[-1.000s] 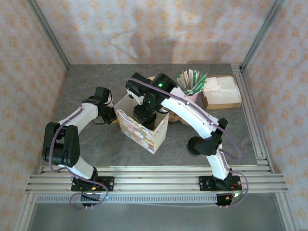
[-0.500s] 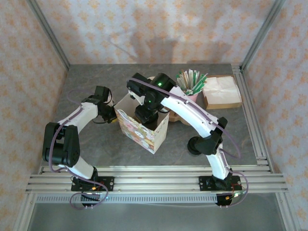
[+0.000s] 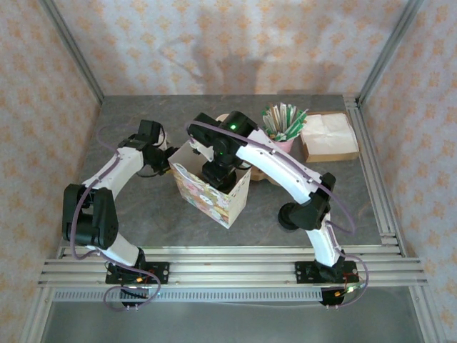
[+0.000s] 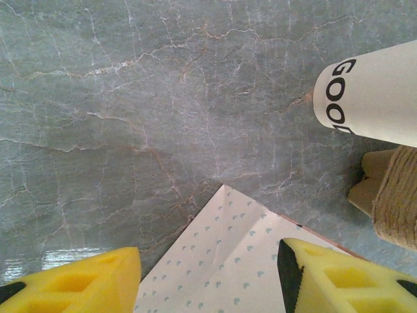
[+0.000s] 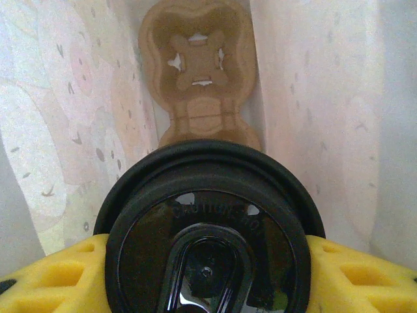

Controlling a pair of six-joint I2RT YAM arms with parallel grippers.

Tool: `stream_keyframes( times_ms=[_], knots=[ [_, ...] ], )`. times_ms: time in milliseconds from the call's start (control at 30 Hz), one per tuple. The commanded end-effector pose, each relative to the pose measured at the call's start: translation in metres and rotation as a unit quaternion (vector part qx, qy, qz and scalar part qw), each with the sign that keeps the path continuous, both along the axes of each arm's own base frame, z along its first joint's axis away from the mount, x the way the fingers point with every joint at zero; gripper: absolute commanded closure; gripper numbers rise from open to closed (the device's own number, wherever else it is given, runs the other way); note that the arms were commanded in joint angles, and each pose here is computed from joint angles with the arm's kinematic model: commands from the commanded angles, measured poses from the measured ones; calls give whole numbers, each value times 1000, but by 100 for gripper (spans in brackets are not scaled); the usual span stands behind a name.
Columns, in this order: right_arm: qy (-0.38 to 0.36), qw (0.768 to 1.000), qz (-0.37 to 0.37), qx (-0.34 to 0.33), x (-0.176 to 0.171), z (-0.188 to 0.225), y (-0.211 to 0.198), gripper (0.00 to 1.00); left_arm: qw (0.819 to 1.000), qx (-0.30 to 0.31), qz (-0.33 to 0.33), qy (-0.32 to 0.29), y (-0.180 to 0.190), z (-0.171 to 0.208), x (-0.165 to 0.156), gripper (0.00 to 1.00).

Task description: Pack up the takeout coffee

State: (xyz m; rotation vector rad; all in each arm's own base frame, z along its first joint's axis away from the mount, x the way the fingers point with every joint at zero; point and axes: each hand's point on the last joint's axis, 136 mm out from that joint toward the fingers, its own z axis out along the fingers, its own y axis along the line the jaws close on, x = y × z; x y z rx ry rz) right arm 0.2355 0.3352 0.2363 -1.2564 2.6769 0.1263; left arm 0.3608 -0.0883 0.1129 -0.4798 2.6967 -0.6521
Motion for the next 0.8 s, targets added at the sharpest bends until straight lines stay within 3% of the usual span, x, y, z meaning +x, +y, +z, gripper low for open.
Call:
stream_keyframes(
  times_ms=[0,767],
  knots=[
    [8,1000,17,-19,-7,-1,-12,54,1000,-5,-18,-21,-5,23,-2,41],
    [31,998,37,-39,-11,-19,-11,56,996,-12,-24,-81,-7,87,-10,35]
  ],
)
